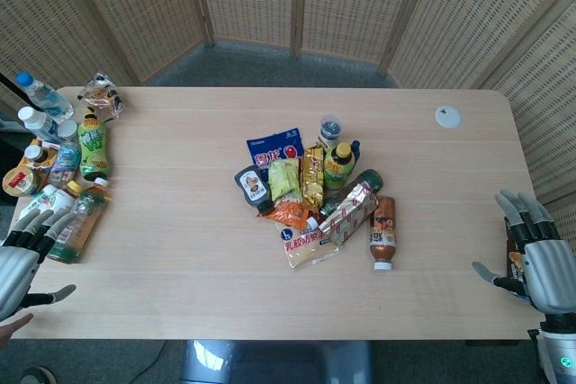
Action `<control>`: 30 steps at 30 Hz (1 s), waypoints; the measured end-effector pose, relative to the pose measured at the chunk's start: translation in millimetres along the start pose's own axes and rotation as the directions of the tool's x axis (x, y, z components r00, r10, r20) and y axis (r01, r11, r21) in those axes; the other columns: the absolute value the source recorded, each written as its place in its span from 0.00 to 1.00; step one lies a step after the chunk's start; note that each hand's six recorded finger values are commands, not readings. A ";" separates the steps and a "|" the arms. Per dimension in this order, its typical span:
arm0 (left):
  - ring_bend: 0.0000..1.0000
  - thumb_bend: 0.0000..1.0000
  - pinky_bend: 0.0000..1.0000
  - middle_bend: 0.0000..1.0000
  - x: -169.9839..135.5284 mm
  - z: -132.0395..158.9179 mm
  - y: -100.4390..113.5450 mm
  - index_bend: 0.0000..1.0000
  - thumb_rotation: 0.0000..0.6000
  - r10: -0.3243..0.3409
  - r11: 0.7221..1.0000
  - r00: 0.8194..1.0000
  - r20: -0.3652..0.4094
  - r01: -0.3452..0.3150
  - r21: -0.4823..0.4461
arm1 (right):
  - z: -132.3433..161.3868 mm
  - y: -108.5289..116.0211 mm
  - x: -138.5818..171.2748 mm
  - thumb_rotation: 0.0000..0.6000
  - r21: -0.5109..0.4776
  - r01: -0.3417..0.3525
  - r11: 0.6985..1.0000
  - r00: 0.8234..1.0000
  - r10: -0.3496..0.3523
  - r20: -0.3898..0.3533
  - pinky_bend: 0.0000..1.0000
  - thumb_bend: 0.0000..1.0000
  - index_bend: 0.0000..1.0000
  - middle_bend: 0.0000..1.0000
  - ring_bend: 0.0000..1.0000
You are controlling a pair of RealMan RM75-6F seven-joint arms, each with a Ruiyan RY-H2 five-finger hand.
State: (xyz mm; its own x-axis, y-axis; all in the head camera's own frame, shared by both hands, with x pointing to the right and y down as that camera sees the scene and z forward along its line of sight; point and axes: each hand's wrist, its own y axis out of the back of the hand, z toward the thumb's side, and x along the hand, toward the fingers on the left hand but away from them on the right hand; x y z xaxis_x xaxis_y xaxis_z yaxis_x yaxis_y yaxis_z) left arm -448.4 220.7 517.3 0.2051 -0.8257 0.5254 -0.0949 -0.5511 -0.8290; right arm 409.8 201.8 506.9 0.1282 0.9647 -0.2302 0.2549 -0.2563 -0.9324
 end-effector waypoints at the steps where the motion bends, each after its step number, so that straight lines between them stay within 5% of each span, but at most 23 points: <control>1: 0.00 0.00 0.00 0.00 0.3 0.1 -0.8 0.00 1.00 -0.002 1.000 1.000 0.000 0.002 0.002 | -0.1 -0.2 -0.1 1.00 0.000 0.000 1.000 1.000 0.000 0.001 0.00 0.00 0.00 0.00 0.00; 16: 0.00 0.00 0.00 0.00 18.6 6.5 -13.9 0.00 1.00 -0.001 0.999 0.996 0.092 -0.003 0.045 | 2.5 -2.2 0.2 1.00 -0.008 -0.005 1.000 1.000 0.005 -0.003 0.00 0.00 0.00 0.00 0.00; 30: 0.00 0.00 0.00 0.00 114.6 81.4 -25.6 0.00 1.00 -0.006 0.971 0.943 0.332 -0.074 0.227 | -3.7 8.3 -1.6 1.00 -0.065 0.010 0.998 1.000 -0.009 0.016 0.00 0.00 0.00 0.00 0.00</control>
State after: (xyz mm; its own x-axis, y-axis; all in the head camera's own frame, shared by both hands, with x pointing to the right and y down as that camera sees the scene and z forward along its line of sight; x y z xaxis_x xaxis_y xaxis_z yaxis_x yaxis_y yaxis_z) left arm -343.2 149.9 583.1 0.5177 -0.7353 0.4373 0.1143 -0.4470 -0.8872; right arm 415.3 197.9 500.5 0.1101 0.9679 -0.2260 0.3180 -0.2498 -0.9146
